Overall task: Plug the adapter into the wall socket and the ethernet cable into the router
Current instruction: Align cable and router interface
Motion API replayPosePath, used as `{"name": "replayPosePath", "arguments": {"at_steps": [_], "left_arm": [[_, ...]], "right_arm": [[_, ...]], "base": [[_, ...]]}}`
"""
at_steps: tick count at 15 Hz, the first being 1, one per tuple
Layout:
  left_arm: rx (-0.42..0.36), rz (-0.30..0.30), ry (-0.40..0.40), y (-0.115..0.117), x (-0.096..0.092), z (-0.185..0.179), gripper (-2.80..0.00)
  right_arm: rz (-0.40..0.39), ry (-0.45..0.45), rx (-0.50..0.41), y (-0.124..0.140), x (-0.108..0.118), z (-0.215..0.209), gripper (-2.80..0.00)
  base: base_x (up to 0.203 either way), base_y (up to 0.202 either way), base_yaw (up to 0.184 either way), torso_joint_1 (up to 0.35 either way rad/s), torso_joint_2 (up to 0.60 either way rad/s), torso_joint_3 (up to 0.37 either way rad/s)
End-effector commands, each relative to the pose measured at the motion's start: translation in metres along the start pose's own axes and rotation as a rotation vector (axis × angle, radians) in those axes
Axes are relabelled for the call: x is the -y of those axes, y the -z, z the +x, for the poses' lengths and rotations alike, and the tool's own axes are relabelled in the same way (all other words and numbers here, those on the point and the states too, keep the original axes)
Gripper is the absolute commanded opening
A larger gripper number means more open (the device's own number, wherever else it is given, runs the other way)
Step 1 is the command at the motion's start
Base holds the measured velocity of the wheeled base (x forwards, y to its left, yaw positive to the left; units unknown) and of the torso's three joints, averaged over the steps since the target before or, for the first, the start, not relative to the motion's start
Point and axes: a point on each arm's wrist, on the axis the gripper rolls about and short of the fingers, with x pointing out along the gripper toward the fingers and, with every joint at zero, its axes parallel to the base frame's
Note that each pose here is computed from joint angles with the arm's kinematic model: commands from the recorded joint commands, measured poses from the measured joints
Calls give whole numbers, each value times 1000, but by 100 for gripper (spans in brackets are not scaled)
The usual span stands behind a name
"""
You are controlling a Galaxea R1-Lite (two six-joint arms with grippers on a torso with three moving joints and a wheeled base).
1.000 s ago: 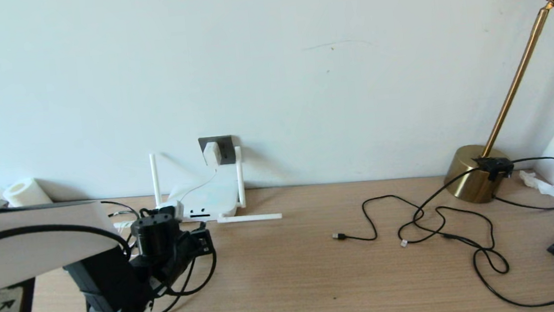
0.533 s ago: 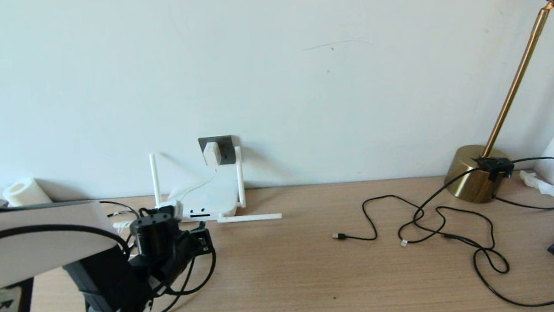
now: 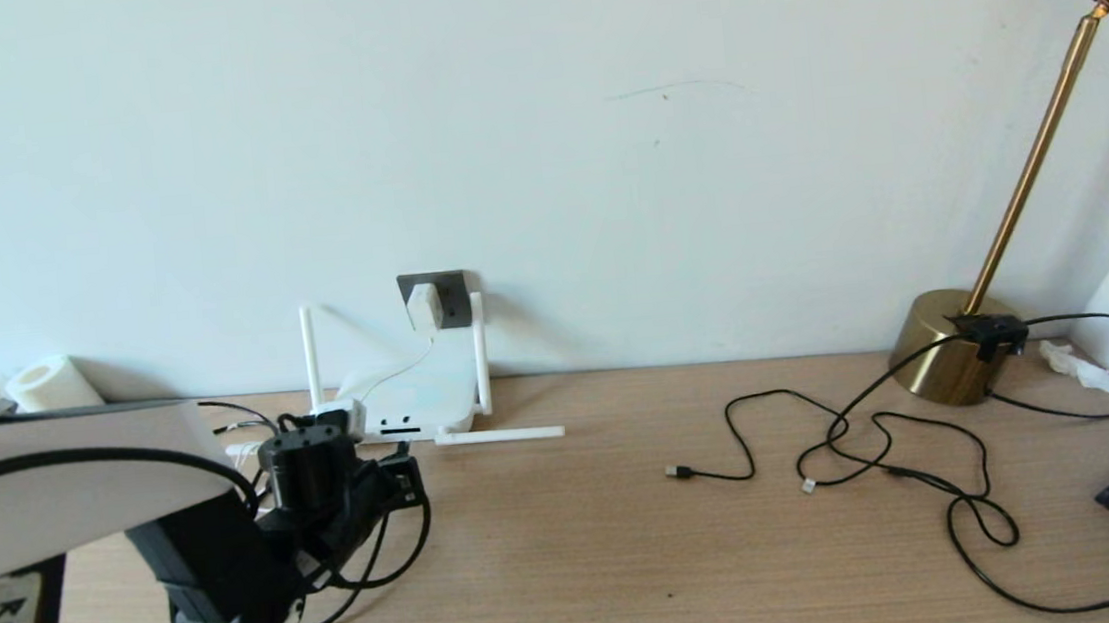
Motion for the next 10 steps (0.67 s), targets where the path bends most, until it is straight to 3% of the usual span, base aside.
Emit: {"name": "replayPosePath", "arguments": {"at_steps": [1,10], "left_arm": [[16,-2,1,-3,1,2,-280],[34,-1,11,-6,5,5,-280]], "right_arm": [[-1,-2,-3,0,0,0,0],[-1,-2,-3,0,0,0,0]], "base": [[0,0,0,0,0,0],[0,0,0,0,0,0]]}}
